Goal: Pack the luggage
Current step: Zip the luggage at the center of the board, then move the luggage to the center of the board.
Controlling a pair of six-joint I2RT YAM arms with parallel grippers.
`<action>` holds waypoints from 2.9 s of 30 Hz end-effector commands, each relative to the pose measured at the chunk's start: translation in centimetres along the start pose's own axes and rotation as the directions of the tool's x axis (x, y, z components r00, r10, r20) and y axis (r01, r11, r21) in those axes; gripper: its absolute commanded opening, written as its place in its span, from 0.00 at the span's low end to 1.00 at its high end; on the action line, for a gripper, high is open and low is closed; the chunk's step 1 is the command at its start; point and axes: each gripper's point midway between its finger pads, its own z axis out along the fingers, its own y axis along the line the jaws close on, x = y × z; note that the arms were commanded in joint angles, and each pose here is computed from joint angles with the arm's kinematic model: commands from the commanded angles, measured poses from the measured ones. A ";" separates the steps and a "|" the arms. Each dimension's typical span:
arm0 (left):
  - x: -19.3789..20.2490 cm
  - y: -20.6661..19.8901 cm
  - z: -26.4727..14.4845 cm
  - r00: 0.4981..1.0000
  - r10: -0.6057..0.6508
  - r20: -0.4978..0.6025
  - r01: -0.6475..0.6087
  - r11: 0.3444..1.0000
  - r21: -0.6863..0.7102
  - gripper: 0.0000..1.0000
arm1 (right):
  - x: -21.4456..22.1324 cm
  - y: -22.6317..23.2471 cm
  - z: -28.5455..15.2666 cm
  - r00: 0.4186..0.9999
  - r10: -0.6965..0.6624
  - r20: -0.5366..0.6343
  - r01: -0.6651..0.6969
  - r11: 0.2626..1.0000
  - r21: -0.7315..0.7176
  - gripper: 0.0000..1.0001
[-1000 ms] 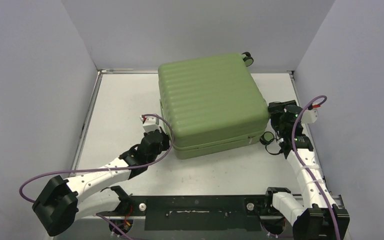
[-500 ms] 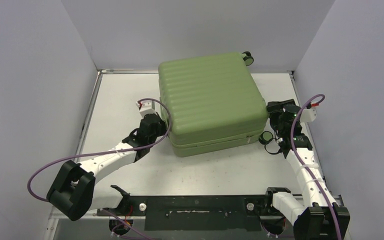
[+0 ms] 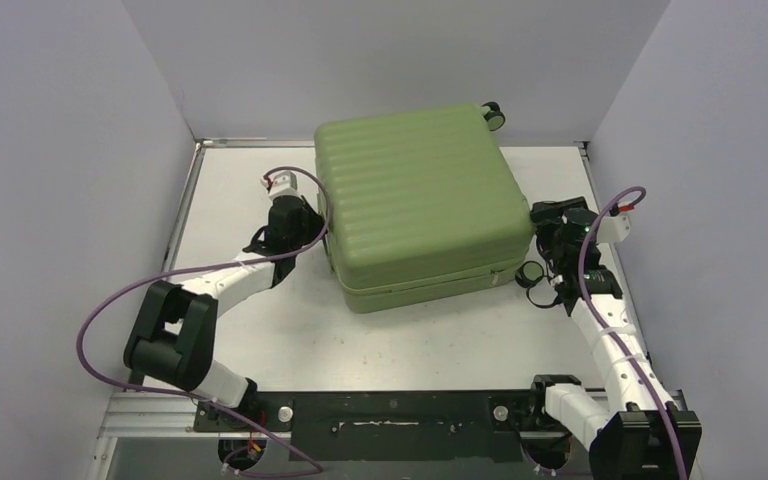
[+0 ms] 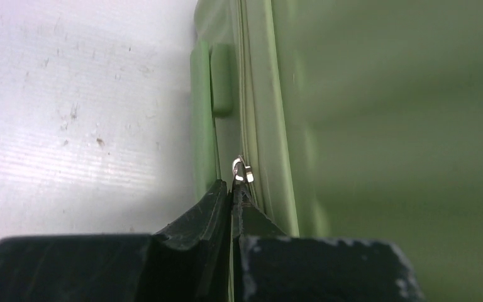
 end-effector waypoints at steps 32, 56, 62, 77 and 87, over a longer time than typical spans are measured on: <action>-16.8 3.4 14.5 0.930 -0.175 0.324 0.166 0.985 0.053 0.00 | 5.8 -0.3 -1.2 0.926 -0.341 -0.161 0.341 0.940 -0.031 0.00; -11.6 4.4 -9.3 0.915 -0.177 0.362 0.214 0.975 -0.064 0.97 | 6.8 -0.8 -3.4 0.882 -0.422 -0.211 0.408 0.906 -0.110 0.75; -11.6 4.4 -14.3 0.902 -0.100 0.420 0.152 0.984 -0.092 0.97 | 11.6 -1.2 -5.7 0.865 -0.405 -0.297 0.372 0.914 -0.164 0.73; -12.8 7.3 -19.2 0.867 0.003 0.498 0.117 0.971 -0.210 0.97 | 6.0 4.5 -12.8 0.758 -0.652 -0.021 0.635 0.745 -0.204 1.00; -11.2 5.1 -18.1 0.892 -0.038 0.451 0.083 0.993 -0.080 0.97 | -3.7 17.4 -3.7 0.889 -0.434 0.145 0.456 0.815 -0.358 0.98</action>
